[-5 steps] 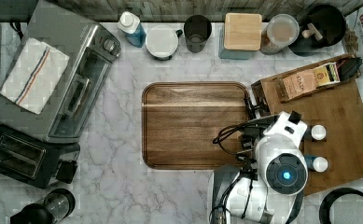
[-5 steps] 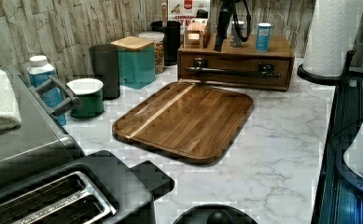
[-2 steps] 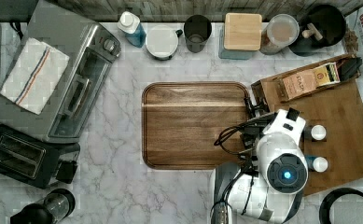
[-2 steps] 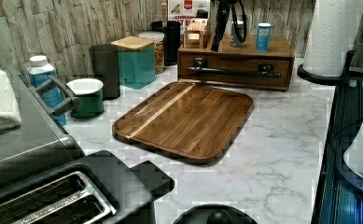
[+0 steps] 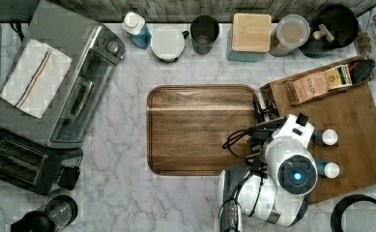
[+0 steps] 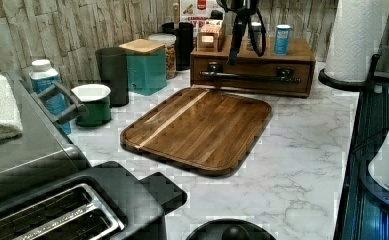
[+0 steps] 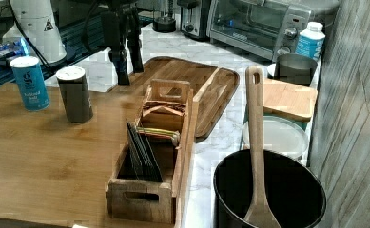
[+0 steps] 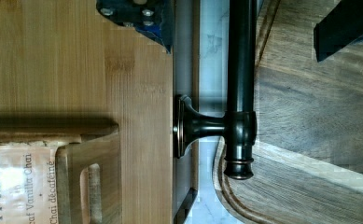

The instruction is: Open the drawer.

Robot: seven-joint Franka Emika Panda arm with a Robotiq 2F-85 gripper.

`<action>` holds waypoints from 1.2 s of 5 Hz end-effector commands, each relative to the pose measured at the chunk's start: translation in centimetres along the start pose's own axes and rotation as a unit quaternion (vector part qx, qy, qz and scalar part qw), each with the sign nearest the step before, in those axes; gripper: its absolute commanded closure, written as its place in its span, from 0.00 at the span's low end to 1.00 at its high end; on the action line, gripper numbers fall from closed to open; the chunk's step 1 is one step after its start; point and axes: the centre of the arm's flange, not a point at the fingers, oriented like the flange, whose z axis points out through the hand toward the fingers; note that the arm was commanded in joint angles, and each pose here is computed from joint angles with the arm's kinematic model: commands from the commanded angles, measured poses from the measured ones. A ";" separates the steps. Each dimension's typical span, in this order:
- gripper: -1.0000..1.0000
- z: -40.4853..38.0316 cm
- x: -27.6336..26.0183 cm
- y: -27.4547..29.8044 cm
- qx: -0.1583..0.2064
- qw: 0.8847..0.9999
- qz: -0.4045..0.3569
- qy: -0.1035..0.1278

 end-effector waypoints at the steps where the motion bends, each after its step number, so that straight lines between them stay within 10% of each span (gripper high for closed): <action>1: 0.00 3.2 -3.1 -2.1 0.024 1.000 0.009 0.007; 4: 0.00 6.3 -4.3 -0.2 0.013 0.999 -0.029 0.006; 6: 0.00 4.8 -1.7 -0.3 0.105 0.992 -0.049 -0.051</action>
